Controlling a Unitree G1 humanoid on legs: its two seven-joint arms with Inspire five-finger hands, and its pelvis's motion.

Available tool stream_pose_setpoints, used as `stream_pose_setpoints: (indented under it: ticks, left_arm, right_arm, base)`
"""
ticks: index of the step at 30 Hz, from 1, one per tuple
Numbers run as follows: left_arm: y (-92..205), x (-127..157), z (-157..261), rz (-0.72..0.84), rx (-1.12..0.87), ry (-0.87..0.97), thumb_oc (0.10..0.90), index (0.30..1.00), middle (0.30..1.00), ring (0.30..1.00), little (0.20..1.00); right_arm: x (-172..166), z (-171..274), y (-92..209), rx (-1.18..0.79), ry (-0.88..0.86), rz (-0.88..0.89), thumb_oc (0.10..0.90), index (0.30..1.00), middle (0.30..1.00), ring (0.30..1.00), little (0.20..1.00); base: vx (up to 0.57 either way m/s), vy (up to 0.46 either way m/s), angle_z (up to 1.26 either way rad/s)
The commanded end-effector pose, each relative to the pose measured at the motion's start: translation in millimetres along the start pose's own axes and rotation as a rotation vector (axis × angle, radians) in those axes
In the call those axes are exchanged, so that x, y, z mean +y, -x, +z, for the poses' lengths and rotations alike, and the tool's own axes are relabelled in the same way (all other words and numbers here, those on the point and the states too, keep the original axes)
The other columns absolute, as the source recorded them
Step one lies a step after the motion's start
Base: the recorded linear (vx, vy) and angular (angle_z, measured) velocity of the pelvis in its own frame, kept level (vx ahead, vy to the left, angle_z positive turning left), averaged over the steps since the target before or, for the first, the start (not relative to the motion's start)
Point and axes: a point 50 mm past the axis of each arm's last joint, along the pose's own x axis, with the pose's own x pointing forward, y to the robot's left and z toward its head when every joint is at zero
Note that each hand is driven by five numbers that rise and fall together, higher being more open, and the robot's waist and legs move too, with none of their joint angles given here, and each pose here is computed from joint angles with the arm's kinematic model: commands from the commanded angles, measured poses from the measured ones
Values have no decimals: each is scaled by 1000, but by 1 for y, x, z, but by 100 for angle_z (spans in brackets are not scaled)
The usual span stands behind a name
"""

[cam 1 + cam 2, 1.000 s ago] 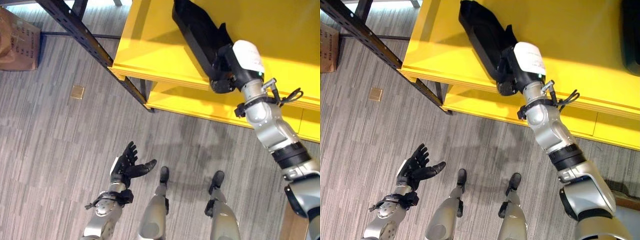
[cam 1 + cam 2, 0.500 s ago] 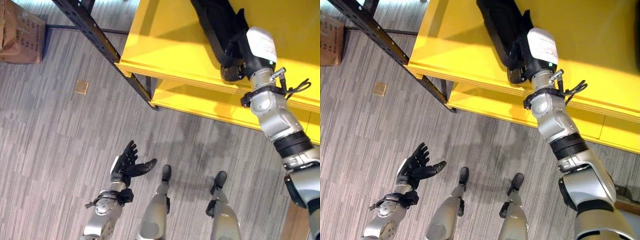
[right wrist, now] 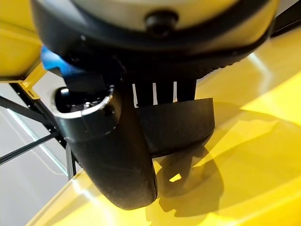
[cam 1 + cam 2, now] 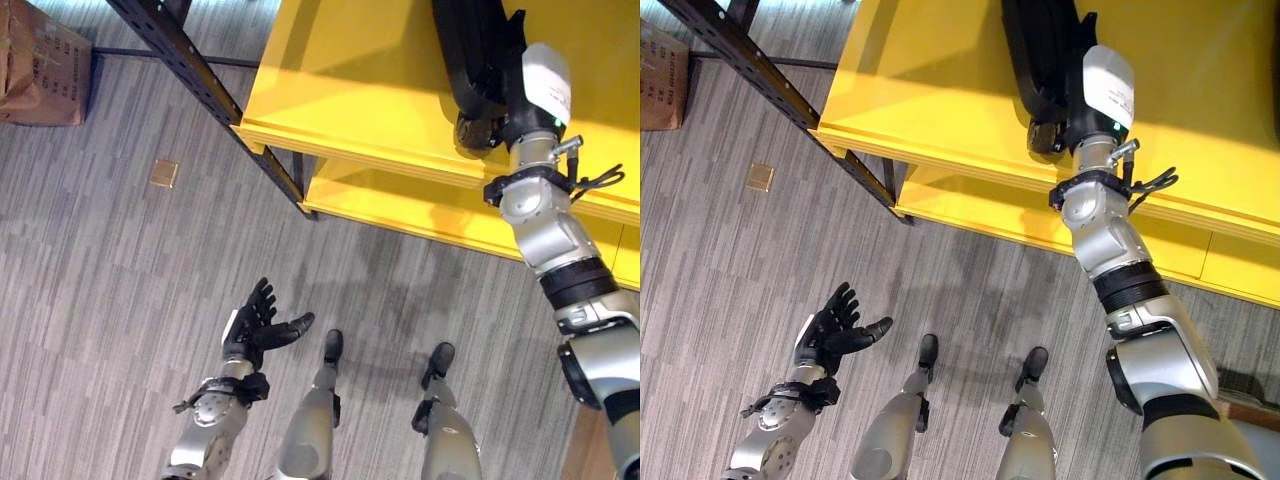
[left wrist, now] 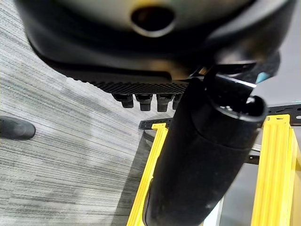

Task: Move parts from the plastic box to the shelf.

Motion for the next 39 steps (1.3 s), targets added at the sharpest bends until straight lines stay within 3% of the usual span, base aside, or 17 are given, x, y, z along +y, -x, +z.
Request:
stream_pose_setpoints:
  ticks: [1, 14, 29, 39]
  left_arm:
    - [2, -4, 32, -48, -154, -40, 900, 1000, 1000, 1000, 1000]
    - [2, -2, 31, -49, -149, -61, 900, 1000, 1000, 1000, 1000]
    - [0, 1, 30, -50, -140, -73, 900, 1000, 1000, 1000, 1000]
    - [1, 3, 29, -52, -137, -61, 900, 1000, 1000, 1000, 1000]
  right_arm:
    - [-28, 19, -20, -33, -46, -135, 400, 300, 300, 300, 300]
    - [-31, 2, -16, 32, -77, -161, 400, 300, 300, 300, 300]
    - [-59, -10, -19, 27, -29, -218, 400, 300, 300, 300, 300]
    - [-66, 9, -30, -88, 110, -133, 400, 300, 300, 300, 300]
  base:
    - [0, 0, 0]
    - [-3, -3, -3]
    - [1, -8, -11]
    - [10, -13, -6]
